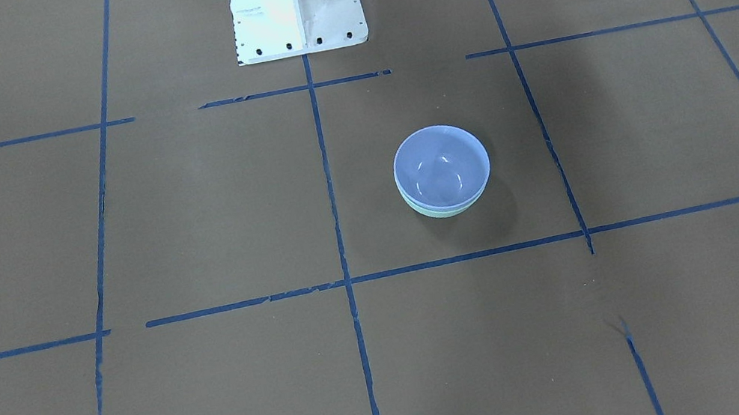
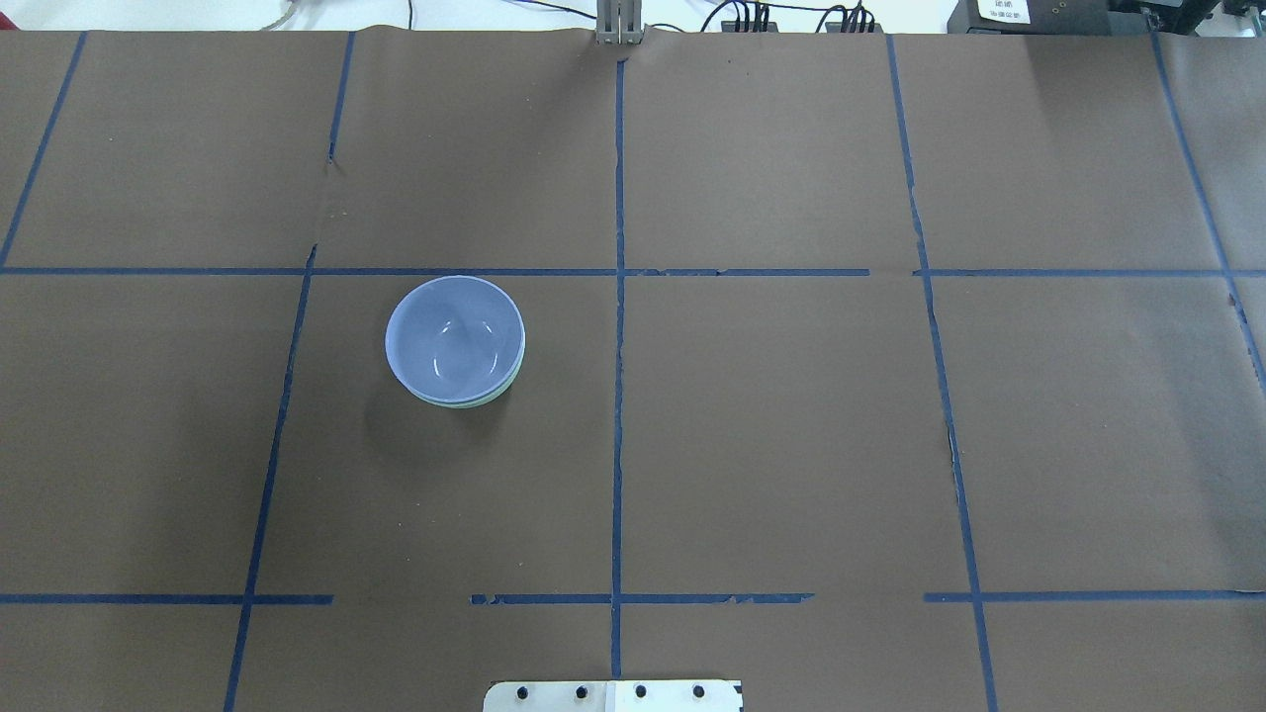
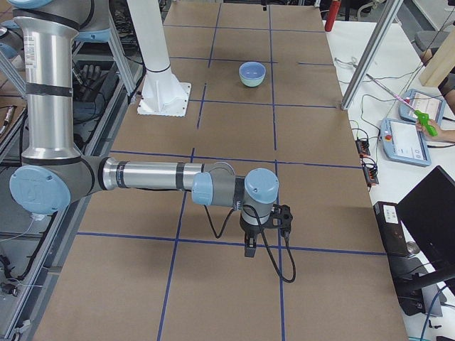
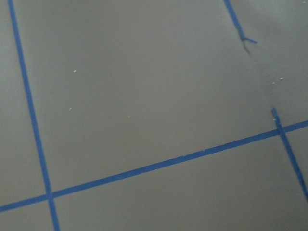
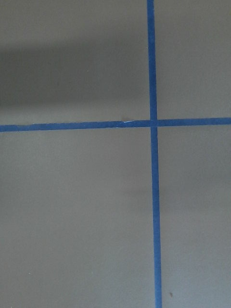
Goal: Stack blue bowl on green bowl
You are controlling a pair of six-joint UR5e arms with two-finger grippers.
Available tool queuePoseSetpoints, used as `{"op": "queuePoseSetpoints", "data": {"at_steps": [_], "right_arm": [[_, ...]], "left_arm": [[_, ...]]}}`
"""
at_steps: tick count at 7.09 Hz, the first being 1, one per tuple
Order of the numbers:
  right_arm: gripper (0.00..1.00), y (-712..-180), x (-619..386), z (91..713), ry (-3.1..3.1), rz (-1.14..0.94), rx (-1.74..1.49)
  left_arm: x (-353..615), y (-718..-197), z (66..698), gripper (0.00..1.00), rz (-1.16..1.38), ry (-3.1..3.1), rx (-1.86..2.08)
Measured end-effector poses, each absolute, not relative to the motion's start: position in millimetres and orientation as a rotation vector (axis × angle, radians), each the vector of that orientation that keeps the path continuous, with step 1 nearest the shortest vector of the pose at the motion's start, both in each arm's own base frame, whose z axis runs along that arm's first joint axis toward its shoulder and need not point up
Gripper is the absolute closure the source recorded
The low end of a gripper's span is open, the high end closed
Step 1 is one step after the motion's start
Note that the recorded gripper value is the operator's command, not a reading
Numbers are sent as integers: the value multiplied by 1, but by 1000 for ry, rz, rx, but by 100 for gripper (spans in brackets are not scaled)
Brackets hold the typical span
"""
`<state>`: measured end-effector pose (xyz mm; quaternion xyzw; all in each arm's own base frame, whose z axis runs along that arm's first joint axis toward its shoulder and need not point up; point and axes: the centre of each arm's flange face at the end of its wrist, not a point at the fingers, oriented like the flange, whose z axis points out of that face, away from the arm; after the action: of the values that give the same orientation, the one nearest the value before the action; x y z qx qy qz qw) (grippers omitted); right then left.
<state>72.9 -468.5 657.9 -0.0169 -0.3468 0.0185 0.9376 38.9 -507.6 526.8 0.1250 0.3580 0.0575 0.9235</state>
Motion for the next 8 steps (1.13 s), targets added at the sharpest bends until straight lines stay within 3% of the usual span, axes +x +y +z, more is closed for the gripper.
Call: {"op": "queuePoseSetpoints", "data": {"at_steps": [5,8], "right_arm": [[0,-469,73,658,-708,37,-35],[0,-469,73,658,-708,38,-34]], "left_arm": [[-56,-463,638,0,100,739,144],[-74,-452,658,0,47,769,50]]}}
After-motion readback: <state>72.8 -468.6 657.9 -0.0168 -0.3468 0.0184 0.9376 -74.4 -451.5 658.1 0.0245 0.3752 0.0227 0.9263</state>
